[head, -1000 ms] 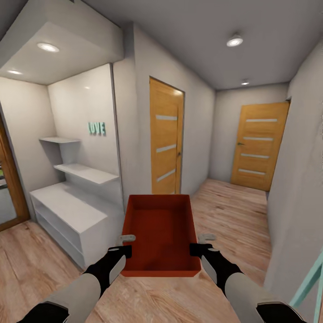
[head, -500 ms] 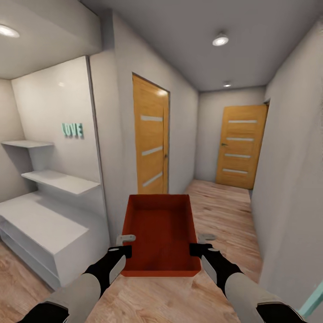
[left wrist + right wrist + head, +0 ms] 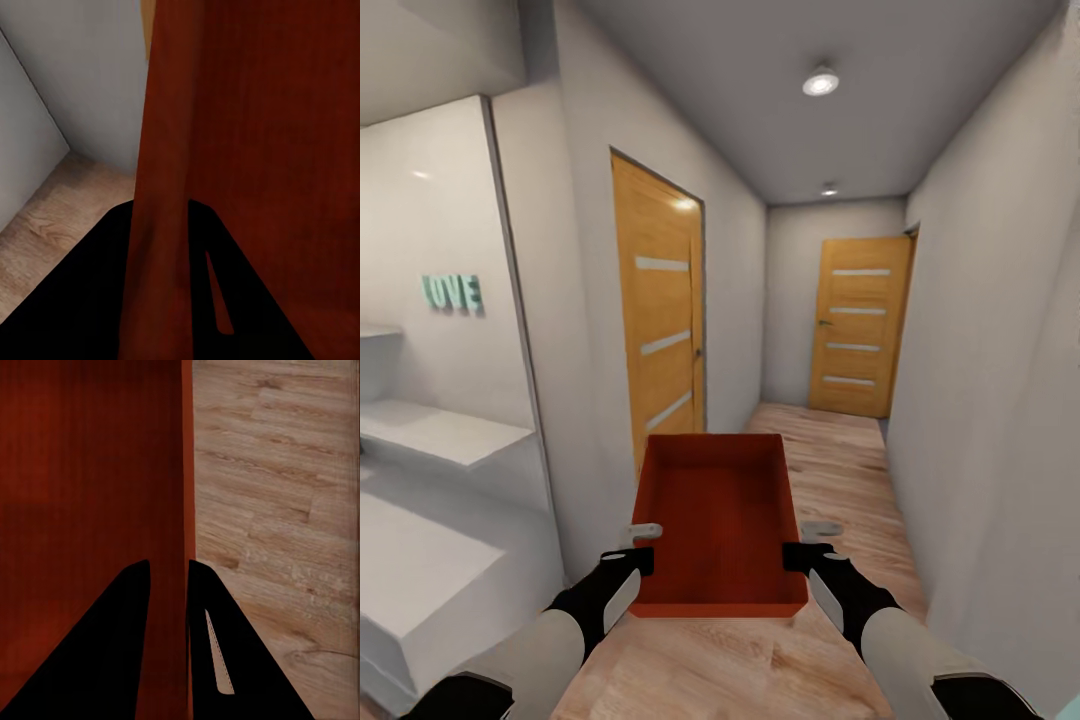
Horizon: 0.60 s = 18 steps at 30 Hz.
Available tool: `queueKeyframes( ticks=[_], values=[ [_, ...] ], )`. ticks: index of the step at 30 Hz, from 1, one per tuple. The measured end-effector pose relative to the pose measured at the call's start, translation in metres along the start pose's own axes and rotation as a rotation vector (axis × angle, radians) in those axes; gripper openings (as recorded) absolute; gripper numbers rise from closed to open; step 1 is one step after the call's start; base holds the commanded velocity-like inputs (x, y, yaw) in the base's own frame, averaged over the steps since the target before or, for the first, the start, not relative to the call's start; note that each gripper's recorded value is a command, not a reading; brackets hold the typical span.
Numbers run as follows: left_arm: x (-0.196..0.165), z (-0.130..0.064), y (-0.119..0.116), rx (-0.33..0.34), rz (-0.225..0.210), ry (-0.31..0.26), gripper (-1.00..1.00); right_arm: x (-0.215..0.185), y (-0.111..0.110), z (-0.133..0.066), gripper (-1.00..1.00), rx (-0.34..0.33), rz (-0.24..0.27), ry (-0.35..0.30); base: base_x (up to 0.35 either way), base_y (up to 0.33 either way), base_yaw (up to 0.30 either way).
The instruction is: Move the two storage containers from the living room to the garage. In the garage, place one container on the floor and stack the other container on top of it (either order is fine).
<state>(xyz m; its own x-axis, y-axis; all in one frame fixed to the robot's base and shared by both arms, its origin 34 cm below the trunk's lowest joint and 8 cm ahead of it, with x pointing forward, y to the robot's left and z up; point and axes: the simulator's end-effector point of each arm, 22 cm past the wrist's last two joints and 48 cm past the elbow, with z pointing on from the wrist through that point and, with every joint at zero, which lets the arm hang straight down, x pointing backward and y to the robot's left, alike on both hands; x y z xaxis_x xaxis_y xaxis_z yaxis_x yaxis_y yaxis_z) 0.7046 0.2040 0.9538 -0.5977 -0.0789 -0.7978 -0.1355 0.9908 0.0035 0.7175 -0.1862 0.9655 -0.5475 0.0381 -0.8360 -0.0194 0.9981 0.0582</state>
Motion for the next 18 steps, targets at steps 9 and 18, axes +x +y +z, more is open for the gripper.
queueKeyframes(
  ticks=[9, 18],
  values=[
    [-0.0004, 0.0000, -0.0001, 0.000, 0.001, -0.001, -1.00, -0.0002, 0.0000, 0.0000, -1.00, 0.000, 0.001, -0.001, 0.329, 0.112, -0.254],
    [0.0008, 0.0009, -0.0001, 0.000, 0.002, 0.001, -1.00, 0.0014, -0.0002, 0.0010, -1.00, 0.000, 0.002, 0.001, 0.329, 0.112, -0.261]
  ],
)
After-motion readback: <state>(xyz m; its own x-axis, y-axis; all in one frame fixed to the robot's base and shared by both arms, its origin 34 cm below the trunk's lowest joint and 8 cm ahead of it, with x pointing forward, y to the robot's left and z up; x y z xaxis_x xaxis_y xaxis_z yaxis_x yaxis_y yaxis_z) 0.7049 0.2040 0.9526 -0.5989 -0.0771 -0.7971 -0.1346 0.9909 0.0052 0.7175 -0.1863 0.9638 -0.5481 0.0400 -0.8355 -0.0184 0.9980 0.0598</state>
